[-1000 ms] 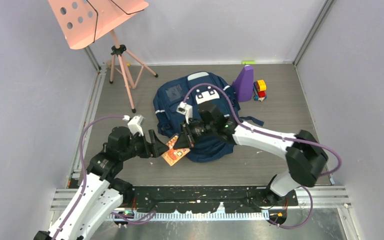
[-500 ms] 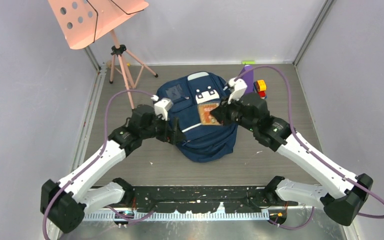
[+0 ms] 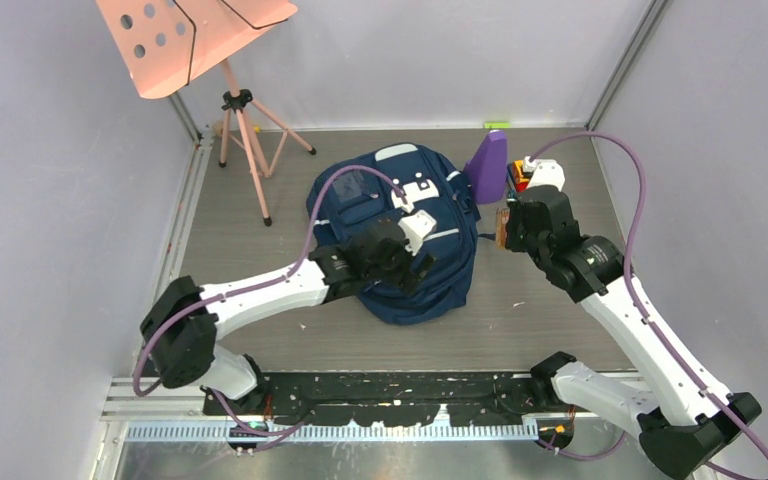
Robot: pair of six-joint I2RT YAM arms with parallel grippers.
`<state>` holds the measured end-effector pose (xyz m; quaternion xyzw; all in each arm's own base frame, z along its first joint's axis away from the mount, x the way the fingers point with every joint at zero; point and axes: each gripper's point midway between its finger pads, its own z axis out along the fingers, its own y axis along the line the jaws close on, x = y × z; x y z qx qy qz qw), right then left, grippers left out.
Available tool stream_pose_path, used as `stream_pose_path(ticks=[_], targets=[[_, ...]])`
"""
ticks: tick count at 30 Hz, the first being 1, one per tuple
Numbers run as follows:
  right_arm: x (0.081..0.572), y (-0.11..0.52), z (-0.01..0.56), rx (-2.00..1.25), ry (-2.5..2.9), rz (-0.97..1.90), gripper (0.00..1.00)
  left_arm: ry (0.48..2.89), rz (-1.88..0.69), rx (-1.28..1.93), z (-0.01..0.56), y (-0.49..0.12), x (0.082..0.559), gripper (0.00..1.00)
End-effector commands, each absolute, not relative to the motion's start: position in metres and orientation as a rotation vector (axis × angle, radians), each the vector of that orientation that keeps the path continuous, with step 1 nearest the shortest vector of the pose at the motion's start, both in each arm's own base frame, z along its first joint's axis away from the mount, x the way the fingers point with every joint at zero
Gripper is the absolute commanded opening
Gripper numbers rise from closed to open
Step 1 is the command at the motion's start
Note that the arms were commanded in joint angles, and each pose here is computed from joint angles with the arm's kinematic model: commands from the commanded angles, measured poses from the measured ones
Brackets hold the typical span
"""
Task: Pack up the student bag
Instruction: Place the stationery in the student bag.
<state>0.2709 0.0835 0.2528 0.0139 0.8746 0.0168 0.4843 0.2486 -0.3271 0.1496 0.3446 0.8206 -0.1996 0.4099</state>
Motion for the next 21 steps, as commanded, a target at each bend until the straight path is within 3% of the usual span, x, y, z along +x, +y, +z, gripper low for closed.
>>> stream_pose_path(ticks=[1, 11, 17, 19, 21], targets=[[0.262, 0.071, 0.259, 0.066, 2.129, 0.003, 0.0, 1.912, -0.296, 0.809, 0.172, -0.335, 0.287, 0.85], [0.253, 0.082, 0.255, 0.095, 2.146, 0.108, 0.0, 1.888, 0.005, 0.72, 0.169, -0.31, 0.316, 0.86], [0.249, 0.083, 0.253, 0.098, 2.154, 0.126, 0.0, 1.821, -0.039, 0.629, 0.202, -0.306, 0.318, 0.84], [0.248, 0.083, 0.253, 0.1, 2.155, 0.134, 0.0, 1.818, -0.027, 0.615, 0.204, -0.303, 0.319, 0.79], [0.247, 0.084, 0.253, 0.108, 2.151, 0.147, 0.0, 1.829, -0.001, 0.611, 0.199, -0.3, 0.32, 0.67]])
